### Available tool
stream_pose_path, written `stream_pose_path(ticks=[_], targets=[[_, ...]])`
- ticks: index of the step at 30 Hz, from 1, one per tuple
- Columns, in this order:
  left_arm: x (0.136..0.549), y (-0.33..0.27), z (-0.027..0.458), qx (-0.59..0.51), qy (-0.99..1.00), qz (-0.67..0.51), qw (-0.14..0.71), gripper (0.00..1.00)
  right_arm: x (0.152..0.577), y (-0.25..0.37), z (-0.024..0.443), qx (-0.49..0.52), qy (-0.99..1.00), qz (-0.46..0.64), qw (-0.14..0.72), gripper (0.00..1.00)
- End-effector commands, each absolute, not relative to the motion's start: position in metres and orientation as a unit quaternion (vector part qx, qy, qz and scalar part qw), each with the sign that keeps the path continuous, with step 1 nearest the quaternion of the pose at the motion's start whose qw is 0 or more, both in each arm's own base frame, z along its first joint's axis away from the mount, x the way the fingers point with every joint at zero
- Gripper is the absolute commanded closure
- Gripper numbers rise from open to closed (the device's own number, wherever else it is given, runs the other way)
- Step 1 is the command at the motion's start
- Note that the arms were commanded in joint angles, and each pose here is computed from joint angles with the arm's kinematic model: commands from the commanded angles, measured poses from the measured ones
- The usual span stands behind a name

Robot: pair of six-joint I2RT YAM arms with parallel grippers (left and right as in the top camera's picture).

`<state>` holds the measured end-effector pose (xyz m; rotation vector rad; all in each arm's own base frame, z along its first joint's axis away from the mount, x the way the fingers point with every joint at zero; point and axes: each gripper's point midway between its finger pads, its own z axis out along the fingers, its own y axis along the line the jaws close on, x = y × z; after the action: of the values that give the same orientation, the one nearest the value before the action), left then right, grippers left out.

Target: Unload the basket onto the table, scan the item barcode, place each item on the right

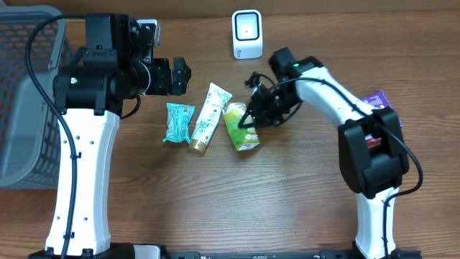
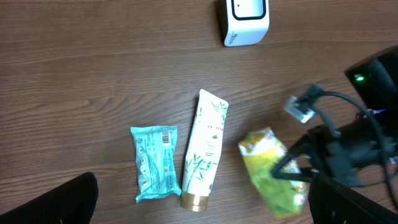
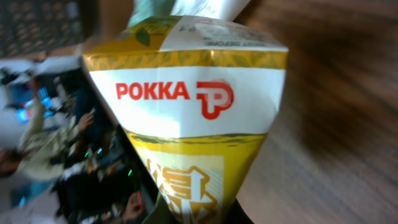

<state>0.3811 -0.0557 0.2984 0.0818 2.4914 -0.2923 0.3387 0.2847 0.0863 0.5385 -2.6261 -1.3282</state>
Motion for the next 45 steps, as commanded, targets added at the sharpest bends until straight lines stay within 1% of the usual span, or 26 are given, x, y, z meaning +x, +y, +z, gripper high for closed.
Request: stream_pose_path(ticks=[1,5,7,14,15,16,19,20,21,22,25,29,31,35,36,38,39,40,42,45], targets=[[0.382,-0.057,0.302,0.025,0.942,-0.117,0.314,0.0,0.329,0.291,0.125,0.274,-0.804,-0.528,0.022,0.96],[0.382,-0.057,0.302,0.025,0.942,-0.117,0.314,0.0,0.311,0.285,0.127,0.331,-0.781,-0.53,0.017,0.93],[0.382,-0.057,0.302,0.025,0.942,-0.117,0.314,0.0,0.306,0.283,0.127,0.342,-0.775,-0.53,0.018,0.93],[0.382,-0.057,0.302,0.025,0.942,-0.117,0.314,0.0,0.306,0.282,0.127,0.336,-0.779,-0.528,0.023,0.93],[0.382,-0.057,0.302,0.025,0.942,-0.117,0.314,0.0,0.31,0.279,0.12,0.323,-0.796,-0.51,0.031,0.96],[0.382,-0.057,0.302,0.025,0.942,-0.117,0.314,0.0,0.315,0.276,0.112,0.308,-0.817,-0.486,0.039,0.96],[0.382,-0.057,0.302,0.025,0.942,-0.117,0.314,0.0,0.345,0.247,0.065,0.203,-0.925,-0.316,0.053,0.96],[0.382,-0.057,0.302,0.025,0.942,-0.117,0.314,0.0,0.36,0.224,0.044,0.145,-0.967,-0.206,0.04,0.96],[0.382,-0.057,0.302,0.025,0.942,-0.117,0.314,0.0,0.364,0.216,0.04,0.127,-0.977,-0.17,0.033,0.96],[0.382,-0.057,0.302,0.025,0.942,-0.117,0.314,0.0,0.372,0.197,0.032,0.085,-0.993,-0.082,0.013,0.96],[0.382,-0.057,0.302,0.025,0.942,-0.117,0.314,0.0,0.381,0.167,0.031,0.014,-0.997,0.064,-0.038,0.96],[0.382,-0.057,0.302,0.025,0.942,-0.117,0.314,0.0,0.382,0.141,0.054,-0.012,-0.963,0.239,-0.122,0.96],[0.382,-0.057,0.302,0.025,0.942,-0.117,0.314,0.0,0.38,0.142,0.066,0.0,-0.946,0.287,-0.154,0.96],[0.382,-0.057,0.302,0.025,0.942,-0.117,0.314,0.0,0.373,0.164,0.067,0.029,-0.943,0.285,-0.168,0.95],[0.382,-0.057,0.302,0.025,0.942,-0.117,0.314,0.0,0.367,0.175,0.063,0.037,-0.949,0.27,-0.16,0.81],[0.382,-0.057,0.302,0.025,0.942,-0.117,0.314,0.0,0.35,0.201,0.051,0.075,-0.964,0.221,-0.124,0.68],[0.382,-0.057,0.302,0.025,0.942,-0.117,0.314,0.0,0.344,0.211,0.047,0.094,-0.969,0.202,-0.109,0.65],[0.382,-0.057,0.302,0.025,0.942,-0.117,0.314,0.0,0.336,0.224,0.042,0.122,-0.973,0.175,-0.09,0.59],[0.382,-0.057,0.302,0.025,0.942,-0.117,0.314,0.0,0.321,0.247,0.036,0.164,-0.976,0.126,-0.063,0.54],[0.382,-0.057,0.302,0.025,0.942,-0.117,0.314,0.0,0.305,0.277,0.031,0.22,-0.972,0.069,-0.042,0.44]])
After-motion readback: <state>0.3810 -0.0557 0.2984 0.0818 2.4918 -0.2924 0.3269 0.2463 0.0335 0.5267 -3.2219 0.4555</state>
